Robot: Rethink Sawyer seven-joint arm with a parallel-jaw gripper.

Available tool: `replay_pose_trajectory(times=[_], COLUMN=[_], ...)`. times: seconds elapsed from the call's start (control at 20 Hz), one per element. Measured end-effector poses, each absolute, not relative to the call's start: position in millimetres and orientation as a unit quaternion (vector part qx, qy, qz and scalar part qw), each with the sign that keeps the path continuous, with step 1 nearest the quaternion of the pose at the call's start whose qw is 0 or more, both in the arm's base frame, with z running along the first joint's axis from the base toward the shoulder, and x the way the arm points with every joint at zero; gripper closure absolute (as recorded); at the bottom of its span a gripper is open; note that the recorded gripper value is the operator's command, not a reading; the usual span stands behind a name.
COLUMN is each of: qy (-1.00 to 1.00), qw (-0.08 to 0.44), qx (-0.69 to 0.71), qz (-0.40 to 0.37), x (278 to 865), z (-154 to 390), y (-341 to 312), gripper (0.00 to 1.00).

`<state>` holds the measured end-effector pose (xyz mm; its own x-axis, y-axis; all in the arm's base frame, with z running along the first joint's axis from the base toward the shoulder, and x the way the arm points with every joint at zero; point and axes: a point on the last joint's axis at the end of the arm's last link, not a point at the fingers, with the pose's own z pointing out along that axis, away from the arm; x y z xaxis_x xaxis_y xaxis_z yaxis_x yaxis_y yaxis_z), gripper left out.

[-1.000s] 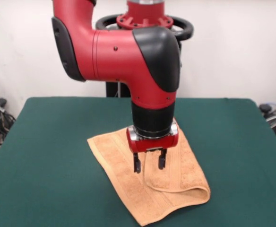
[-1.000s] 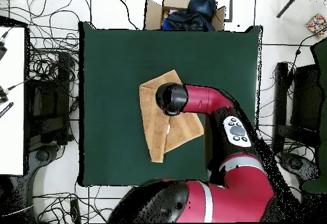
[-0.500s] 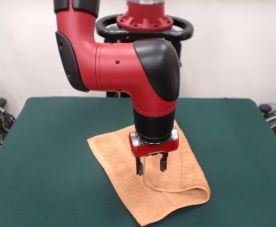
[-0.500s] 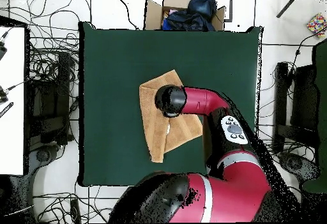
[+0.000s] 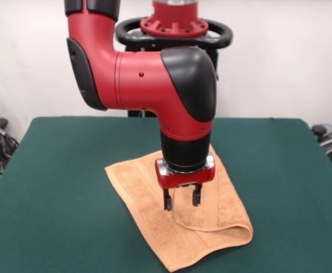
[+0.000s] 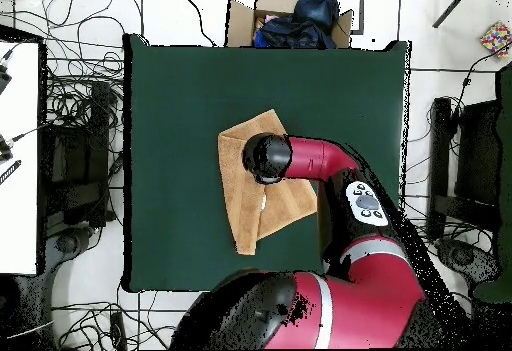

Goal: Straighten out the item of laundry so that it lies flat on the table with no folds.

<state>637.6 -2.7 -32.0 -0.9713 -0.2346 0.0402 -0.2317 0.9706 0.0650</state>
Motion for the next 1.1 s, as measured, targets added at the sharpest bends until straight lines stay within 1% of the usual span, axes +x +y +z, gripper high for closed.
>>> replay_pose_trajectory(times=[0.3, 0.55, 1.1], qy=[-0.992, -0.991, -0.991], qw=[0.026, 0.034, 0.031], qx=[0.117, 0.125, 0.129], qz=[-0.031, -0.031, -0.027], x=[636.9, 632.8, 635.2], z=[-36.8, -54.0, -53.4], y=[-2.3, 2.1, 2.4], gripper=[0.00, 0.00, 0.00])
